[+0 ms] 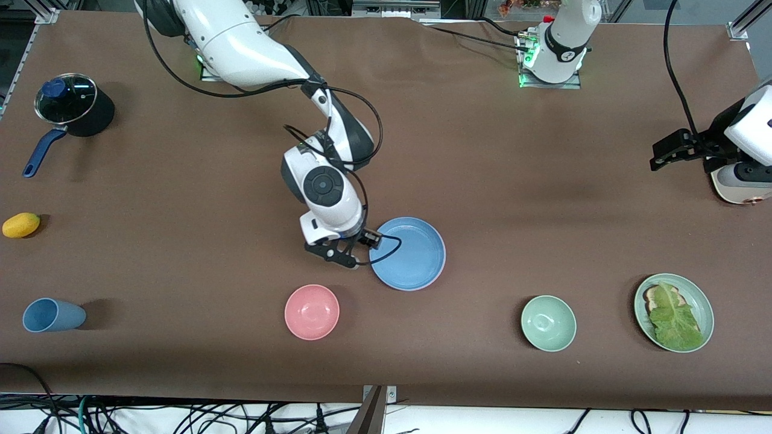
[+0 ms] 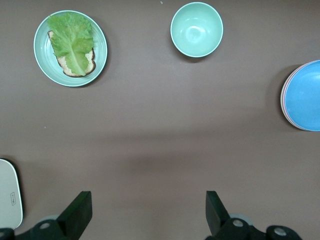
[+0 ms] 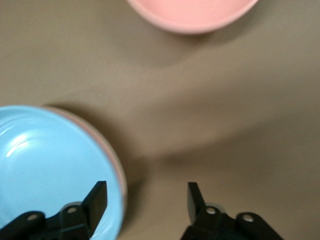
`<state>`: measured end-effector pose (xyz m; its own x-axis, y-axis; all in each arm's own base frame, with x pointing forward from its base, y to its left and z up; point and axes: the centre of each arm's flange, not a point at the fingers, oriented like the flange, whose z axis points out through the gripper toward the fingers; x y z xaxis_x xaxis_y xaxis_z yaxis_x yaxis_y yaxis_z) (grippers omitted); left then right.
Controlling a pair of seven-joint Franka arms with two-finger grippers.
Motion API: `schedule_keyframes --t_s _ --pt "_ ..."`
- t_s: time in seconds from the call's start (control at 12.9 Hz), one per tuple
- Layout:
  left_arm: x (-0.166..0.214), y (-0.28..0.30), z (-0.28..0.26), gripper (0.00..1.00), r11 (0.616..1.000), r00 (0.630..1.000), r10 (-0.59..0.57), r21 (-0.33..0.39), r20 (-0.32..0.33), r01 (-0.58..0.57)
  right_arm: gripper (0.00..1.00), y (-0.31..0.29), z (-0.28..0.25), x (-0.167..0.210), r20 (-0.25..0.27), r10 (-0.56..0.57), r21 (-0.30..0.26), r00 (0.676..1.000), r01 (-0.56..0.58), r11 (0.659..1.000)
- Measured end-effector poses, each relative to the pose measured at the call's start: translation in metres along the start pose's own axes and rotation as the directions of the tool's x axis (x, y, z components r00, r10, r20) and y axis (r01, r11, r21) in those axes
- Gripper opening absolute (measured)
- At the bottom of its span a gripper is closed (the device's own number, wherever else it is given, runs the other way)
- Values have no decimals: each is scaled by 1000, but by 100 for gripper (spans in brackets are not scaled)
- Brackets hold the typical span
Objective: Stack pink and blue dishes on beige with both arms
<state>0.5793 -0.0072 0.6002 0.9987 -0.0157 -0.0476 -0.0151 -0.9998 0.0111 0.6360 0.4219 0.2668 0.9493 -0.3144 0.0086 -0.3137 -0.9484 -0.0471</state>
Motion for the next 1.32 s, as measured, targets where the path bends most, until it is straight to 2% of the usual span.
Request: schedule_keyframes --t_s 0.16,0.23,0.47,0.7,0.93,1.32 --pt "0 1 0 100 1000 1000 0 -8 0 0 96 31 -24 36 -7 -88 -27 996 88 996" --pt "0 2 0 100 1000 1000 1 -11 0 -1 100 51 -37 55 -1 -129 -35 992 129 991" --pt "0 2 0 100 1000 1000 2 -13 0 -2 100 119 -74 106 39 -214 -54 976 216 975" --pt "0 2 0 100 1000 1000 2 -13 0 -2 100 191 -112 133 98 -291 -56 952 298 953" --pt "1 2 0 100 1000 1000 2 -13 0 -2 100 252 -168 124 146 -320 -33 936 328 944" --pt "1 2 1 100 1000 1000 2 -14 1 -2 100 303 -258 47 174 -324 -13 930 331 944"
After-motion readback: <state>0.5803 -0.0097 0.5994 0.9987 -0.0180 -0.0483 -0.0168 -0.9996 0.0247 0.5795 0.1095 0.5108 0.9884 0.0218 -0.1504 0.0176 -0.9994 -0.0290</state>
